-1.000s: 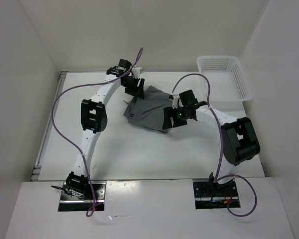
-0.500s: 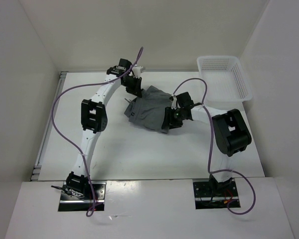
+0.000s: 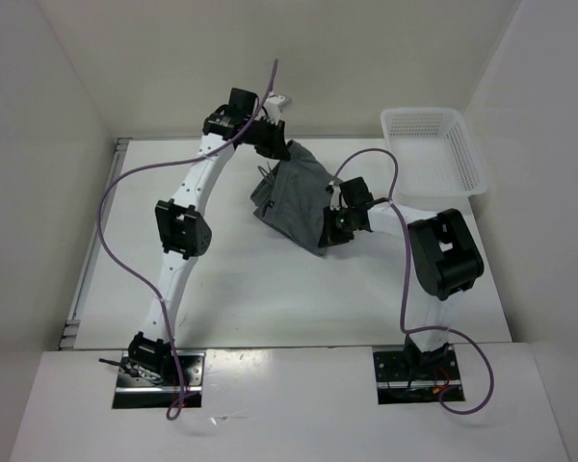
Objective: Fold and stack the shorts
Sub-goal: Fold the shorts
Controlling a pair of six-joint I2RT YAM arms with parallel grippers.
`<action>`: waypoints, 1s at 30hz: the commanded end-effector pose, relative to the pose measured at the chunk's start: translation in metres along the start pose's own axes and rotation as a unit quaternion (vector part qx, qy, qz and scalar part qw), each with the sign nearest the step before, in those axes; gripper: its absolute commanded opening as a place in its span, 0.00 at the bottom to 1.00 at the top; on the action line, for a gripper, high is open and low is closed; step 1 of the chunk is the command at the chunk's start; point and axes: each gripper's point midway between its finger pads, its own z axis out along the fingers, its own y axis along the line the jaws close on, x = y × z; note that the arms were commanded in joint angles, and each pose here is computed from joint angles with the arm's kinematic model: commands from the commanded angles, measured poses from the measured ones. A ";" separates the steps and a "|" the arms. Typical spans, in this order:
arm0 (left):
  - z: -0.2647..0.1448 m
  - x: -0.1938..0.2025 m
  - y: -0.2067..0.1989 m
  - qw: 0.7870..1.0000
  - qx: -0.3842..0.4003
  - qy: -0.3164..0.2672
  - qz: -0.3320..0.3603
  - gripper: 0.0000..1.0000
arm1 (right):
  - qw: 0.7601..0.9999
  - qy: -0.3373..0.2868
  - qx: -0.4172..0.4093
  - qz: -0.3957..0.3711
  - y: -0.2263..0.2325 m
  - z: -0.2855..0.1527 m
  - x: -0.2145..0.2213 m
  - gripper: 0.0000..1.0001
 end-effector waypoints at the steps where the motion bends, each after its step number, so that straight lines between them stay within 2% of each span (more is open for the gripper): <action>1: -0.009 -0.042 -0.016 0.996 0.034 -0.068 0.054 0.15 | 0.999 -0.016 0.005 -0.039 -0.002 -0.006 -0.011 0.08; 3: -0.004 -0.053 -0.014 0.993 0.023 -0.088 0.073 0.19 | 0.999 -0.015 0.000 -0.039 0.000 -0.006 -0.010 0.12; 6: 0.016 -0.038 0.015 0.995 -0.020 -0.078 0.062 0.21 | 0.999 -0.009 -0.003 -0.038 0.001 -0.006 -0.008 0.22; 7: 0.023 -0.029 0.022 0.996 -0.026 -0.067 0.054 0.22 | 0.999 -0.014 -0.005 -0.040 0.003 -0.009 -0.010 0.34; 10: 0.035 -0.007 0.035 0.998 -0.040 -0.040 0.034 0.29 | 0.999 -0.020 -0.006 -0.042 0.006 -0.015 -0.013 0.57; 13: 0.042 0.003 0.054 0.996 -0.075 -0.031 0.028 0.38 | 0.998 -0.027 0.000 -0.049 0.008 -0.023 -0.018 0.70; 14: 0.044 0.004 0.058 0.996 -0.083 -0.031 0.028 0.45 | 0.997 -0.042 0.002 -0.062 0.012 -0.031 -0.029 0.72; 17: 0.038 -0.003 0.058 0.994 -0.095 -0.037 0.032 0.59 | 0.994 -0.056 0.017 -0.097 0.015 -0.049 -0.046 0.76; 18: 0.030 -0.007 0.060 0.994 -0.099 -0.039 0.030 0.67 | 0.994 -0.056 0.017 -0.097 0.018 -0.055 -0.047 0.76; 20: 0.010 -0.022 0.052 0.993 -0.098 -0.051 0.034 0.73 | 0.993 -0.067 0.027 -0.090 0.011 -0.063 -0.055 0.77; 22: 0.004 -0.010 0.048 0.996 -0.084 -0.028 0.016 0.79 | 0.993 -0.073 0.031 -0.092 0.010 -0.065 -0.056 0.78; 24: -0.009 0.000 0.039 0.997 -0.073 -0.003 -0.004 0.80 | 0.992 -0.080 0.048 -0.085 0.003 -0.063 -0.057 0.78; 25: -0.002 0.028 0.040 0.997 -0.065 0.035 -0.030 0.80 | 0.992 -0.088 0.055 -0.076 -0.004 -0.060 -0.062 0.78; 27: -0.010 0.044 0.030 0.995 -0.058 0.062 -0.049 0.80 | 0.989 -0.107 0.087 -0.061 -0.021 -0.060 -0.078 0.73; 28: -0.012 0.073 0.026 0.991 -0.054 0.099 -0.074 0.80 | 0.986 -0.127 0.095 -0.056 -0.024 -0.063 -0.094 0.70; 30: -0.010 0.088 0.026 0.990 -0.054 0.105 -0.078 0.80 | 0.982 -0.133 0.129 -0.044 -0.046 -0.057 -0.105 0.63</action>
